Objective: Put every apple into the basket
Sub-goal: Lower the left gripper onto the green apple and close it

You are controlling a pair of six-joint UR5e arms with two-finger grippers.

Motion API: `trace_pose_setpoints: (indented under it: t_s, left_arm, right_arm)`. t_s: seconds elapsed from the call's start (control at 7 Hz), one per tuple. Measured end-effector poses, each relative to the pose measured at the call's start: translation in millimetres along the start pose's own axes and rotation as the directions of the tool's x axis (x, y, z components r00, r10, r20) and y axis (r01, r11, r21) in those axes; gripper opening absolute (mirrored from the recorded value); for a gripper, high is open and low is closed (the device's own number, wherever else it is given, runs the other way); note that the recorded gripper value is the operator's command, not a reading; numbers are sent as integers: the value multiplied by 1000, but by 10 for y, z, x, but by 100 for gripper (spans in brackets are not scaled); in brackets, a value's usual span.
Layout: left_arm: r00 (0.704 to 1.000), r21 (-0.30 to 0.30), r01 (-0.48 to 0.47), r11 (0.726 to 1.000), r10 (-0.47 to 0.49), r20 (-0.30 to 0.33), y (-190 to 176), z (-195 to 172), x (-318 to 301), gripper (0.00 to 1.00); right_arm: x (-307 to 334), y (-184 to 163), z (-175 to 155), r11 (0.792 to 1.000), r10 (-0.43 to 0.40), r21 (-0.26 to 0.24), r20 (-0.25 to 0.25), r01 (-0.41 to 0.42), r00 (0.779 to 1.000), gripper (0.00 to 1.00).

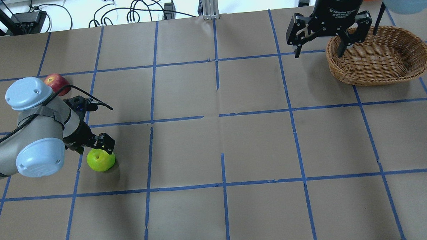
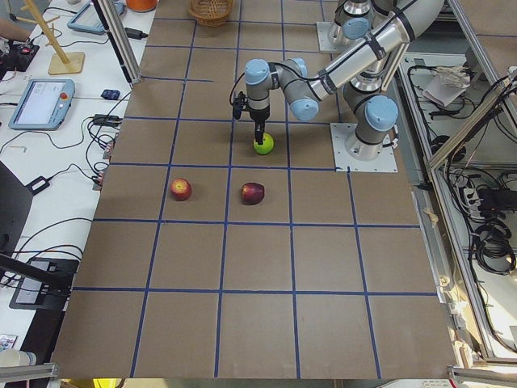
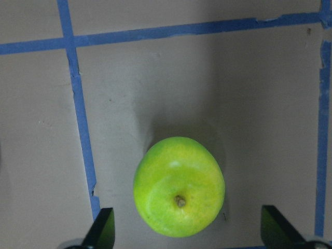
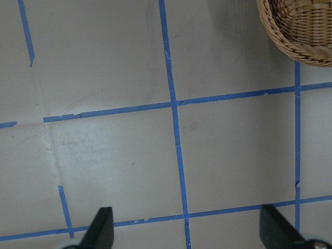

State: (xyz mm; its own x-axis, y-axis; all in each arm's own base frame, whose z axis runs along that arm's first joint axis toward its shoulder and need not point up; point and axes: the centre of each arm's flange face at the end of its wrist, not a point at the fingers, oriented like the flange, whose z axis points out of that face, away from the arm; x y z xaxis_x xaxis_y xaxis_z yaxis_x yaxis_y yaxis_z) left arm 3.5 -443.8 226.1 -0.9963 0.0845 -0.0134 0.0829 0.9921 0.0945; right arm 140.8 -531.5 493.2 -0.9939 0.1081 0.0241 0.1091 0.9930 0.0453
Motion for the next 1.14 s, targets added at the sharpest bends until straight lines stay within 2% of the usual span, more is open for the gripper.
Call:
trace_pose_setpoints:
  t_s: [0.29,0.43,0.57,0.71,1.0,1.14]
  left_arm:
    - [1000,-34,-5,999,5,-8,-41,188,-11,100]
    - [1000,-37,-2,999,2,-8,-67,248,-20,77]
    - [1000,-31,4,1000,-4,-6,-95,288,-29,40]
    - [1000,-24,10,1000,-10,-3,-127,305,-40,23]
    - [999,-15,46,999,-46,-2,-202,289,-57,19]
    - [993,16,117,993,-117,-33,-339,169,-15,16]
  right_arm:
    - [5,1,3,1000,2,-3,0,-2,1000,100]
    - [7,1,3,1000,2,-3,0,-2,1000,100]
    - [7,1,3,1000,2,-3,-1,-2,1000,100]
    - [7,1,4,1000,1,-3,-1,-1,1000,100]
    - [4,3,4,1000,1,-4,-2,-1,1000,100]
    - [4,3,6,1000,1,-4,-2,-1,1000,100]
